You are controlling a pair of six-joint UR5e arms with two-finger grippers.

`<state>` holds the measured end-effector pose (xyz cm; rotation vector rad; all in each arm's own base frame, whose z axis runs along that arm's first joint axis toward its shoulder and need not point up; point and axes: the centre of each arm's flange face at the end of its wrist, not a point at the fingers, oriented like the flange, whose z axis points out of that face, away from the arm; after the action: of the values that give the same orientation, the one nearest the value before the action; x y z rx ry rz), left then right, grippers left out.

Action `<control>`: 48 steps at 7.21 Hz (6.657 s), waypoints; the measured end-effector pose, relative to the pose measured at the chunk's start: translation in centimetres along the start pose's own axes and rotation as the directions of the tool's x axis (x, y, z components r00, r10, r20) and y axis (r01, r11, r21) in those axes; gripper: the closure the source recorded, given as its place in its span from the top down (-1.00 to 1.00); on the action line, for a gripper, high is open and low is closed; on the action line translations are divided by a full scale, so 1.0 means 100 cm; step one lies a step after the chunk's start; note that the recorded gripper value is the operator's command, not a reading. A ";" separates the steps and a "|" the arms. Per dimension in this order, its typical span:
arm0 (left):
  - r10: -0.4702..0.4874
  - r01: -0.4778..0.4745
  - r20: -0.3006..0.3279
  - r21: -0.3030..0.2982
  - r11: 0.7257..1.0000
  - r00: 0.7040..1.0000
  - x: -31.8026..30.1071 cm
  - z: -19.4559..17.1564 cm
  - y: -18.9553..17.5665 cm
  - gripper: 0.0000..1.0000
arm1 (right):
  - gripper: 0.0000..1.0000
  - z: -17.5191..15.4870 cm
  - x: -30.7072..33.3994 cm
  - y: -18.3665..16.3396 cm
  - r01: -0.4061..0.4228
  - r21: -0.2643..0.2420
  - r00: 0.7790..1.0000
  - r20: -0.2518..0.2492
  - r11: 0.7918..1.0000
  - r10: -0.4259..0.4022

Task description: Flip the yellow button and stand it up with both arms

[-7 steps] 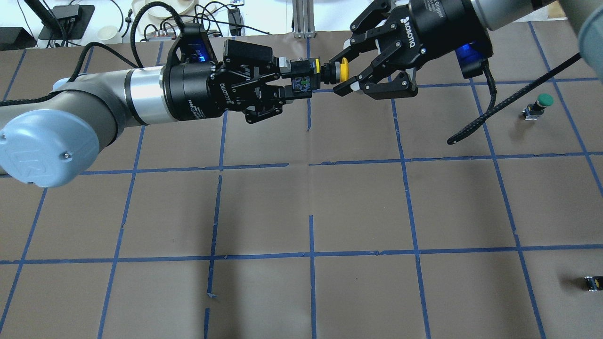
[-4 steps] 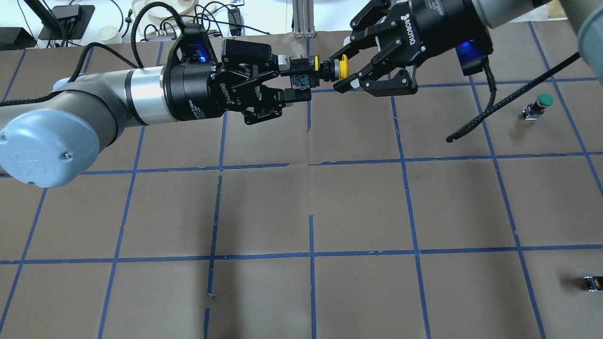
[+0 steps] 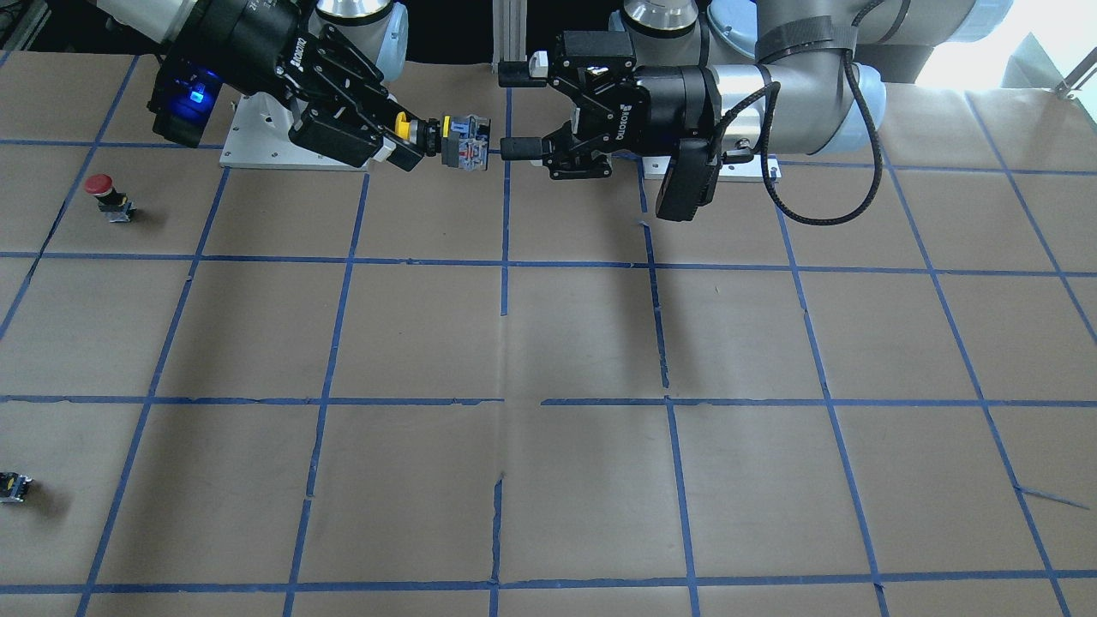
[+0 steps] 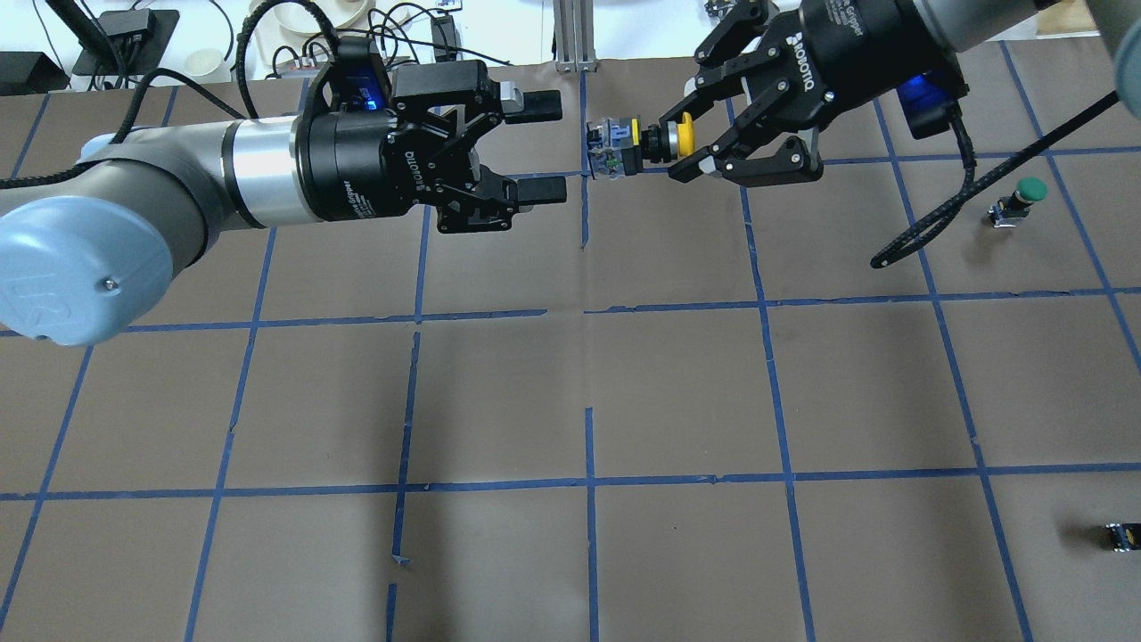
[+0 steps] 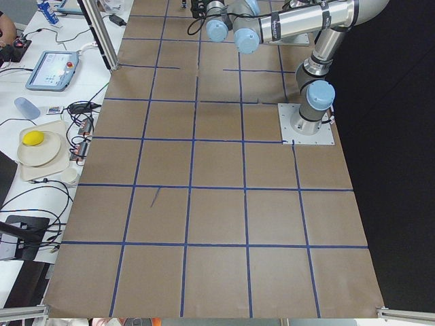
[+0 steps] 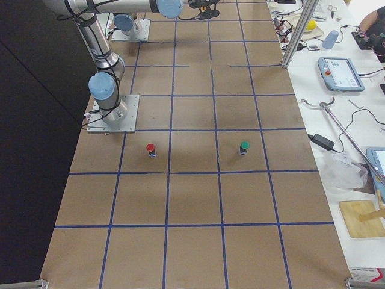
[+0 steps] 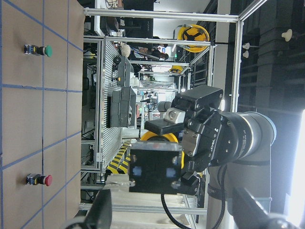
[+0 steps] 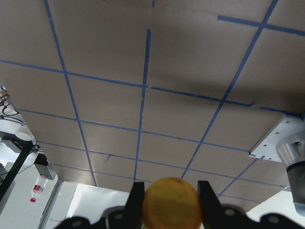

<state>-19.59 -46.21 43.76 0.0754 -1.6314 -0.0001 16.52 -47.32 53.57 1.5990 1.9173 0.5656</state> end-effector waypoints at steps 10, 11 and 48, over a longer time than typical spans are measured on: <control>0.197 -0.025 0.938 -0.198 0.980 0.285 0.019 -0.115 -0.065 0.99 | -1.00 0.031 -0.008 -0.197 0.188 0.670 0.899 -0.412 0.718 0.149; 0.198 -0.011 0.955 -0.200 0.980 0.222 0.038 -0.119 -0.061 0.99 | -1.00 0.033 -0.011 -0.233 0.230 0.721 0.888 -0.430 0.654 0.163; 0.222 0.002 0.965 -0.225 0.974 0.138 0.098 -0.105 -0.018 0.99 | 1.00 0.015 -0.012 -0.005 0.973 0.078 0.219 -0.621 0.218 -0.753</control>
<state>-9.58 -48.02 54.05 -0.2672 -3.0458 -0.1043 17.34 -48.65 52.33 0.1469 3.0806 -0.1143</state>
